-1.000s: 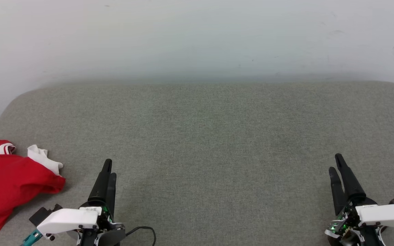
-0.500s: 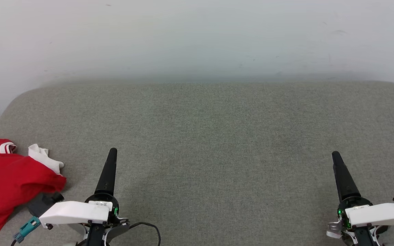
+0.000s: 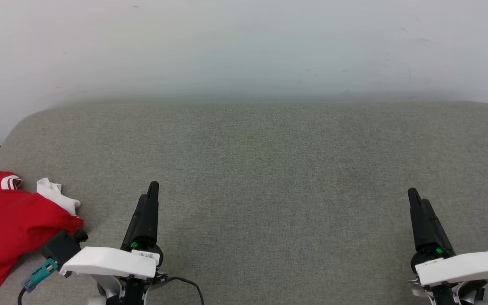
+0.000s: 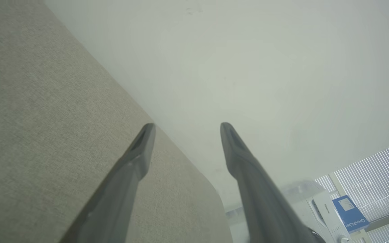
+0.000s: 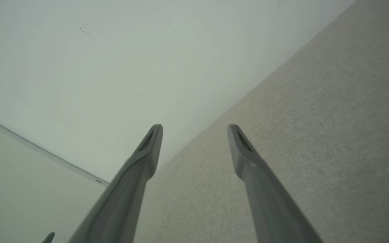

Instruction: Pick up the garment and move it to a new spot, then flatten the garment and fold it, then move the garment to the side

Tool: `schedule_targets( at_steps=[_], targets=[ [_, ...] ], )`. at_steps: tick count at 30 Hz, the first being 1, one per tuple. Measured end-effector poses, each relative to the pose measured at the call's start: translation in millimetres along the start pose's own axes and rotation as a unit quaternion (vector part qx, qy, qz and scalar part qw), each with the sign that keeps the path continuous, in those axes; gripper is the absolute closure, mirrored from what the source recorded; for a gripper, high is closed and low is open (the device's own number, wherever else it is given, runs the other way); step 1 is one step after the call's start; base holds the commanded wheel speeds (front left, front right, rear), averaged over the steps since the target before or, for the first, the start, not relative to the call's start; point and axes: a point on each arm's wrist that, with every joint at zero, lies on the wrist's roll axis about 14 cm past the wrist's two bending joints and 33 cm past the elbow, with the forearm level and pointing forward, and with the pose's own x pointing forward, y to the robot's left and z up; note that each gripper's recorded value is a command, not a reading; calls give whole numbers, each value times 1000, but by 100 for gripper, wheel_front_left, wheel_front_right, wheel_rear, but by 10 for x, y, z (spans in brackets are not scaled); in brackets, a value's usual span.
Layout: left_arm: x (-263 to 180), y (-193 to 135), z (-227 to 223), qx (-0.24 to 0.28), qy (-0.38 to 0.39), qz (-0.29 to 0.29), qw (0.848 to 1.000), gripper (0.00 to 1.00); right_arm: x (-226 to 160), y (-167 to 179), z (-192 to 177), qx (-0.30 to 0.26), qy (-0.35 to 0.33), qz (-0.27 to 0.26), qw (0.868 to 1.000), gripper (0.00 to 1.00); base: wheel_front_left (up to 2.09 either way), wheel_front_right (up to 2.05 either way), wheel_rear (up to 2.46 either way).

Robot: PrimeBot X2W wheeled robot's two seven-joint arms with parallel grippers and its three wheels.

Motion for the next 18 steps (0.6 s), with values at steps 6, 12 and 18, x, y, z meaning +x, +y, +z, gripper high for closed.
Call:
schedule_targets(
  at_steps=[6, 12, 18],
  targets=[
    [-2, -33, -9, 52, 0, -8, 999, 0, 9, 59, 47, -72, -5, 12, 997, 0, 0, 0, 0],
    [-7, -45, -6, 105, -2, -13, 994, 0, 4, 116, 64, -127, -5, 22, 992, 0, 0, 0, 0],
    [-17, -28, 22, 160, -5, -14, 987, 0, -5, 164, 56, -170, 1, 30, 985, 0, 0, 0, 0]
  ],
)
